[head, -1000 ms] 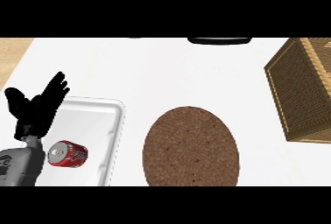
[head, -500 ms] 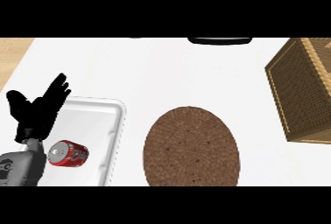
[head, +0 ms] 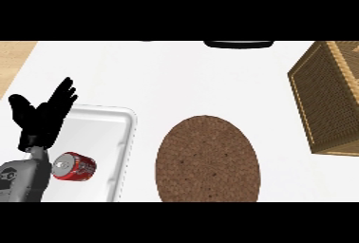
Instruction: Pick the lemon from the placemat and place it in the basket
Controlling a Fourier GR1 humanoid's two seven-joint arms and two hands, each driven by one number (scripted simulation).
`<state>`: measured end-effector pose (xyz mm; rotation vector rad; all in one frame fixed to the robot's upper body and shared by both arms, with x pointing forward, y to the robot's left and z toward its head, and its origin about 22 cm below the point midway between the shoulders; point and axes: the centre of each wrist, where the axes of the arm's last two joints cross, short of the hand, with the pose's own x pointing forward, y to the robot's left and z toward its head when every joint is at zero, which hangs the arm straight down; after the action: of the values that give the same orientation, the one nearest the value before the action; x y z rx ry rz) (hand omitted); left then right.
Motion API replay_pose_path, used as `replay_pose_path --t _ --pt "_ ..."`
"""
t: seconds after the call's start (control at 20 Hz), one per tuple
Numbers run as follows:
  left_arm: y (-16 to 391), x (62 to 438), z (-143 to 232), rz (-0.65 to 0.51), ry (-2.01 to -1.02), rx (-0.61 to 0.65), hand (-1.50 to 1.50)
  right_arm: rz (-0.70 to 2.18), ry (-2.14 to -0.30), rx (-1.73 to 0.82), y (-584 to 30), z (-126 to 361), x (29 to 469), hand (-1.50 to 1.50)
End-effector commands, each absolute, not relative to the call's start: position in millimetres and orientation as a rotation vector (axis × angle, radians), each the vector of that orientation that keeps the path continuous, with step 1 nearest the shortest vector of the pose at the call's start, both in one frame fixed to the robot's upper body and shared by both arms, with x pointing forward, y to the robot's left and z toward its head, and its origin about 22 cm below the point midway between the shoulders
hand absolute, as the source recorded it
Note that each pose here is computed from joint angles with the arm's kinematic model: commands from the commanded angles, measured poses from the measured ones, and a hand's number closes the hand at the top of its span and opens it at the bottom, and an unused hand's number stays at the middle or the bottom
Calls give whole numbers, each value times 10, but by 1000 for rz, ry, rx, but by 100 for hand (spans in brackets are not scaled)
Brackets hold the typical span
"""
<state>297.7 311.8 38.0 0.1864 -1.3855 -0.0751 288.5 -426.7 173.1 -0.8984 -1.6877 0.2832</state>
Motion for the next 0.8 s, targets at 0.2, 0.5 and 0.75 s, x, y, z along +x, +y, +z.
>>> replay_pose_path --t 0.2,0.5,0.75 --pt "3123 2926 365 -83 -1389 192 0 68 -1764 -806 -4615 1782 2876 -150" --pt "3245 2923 397 -47 -1402 192 0 -310 -1750 -722 -5122 1949 2636 -150" --pt "3183 2958 422 -55 -1390 193 0 -334 -1738 -663 -5825 2069 2204 -150"
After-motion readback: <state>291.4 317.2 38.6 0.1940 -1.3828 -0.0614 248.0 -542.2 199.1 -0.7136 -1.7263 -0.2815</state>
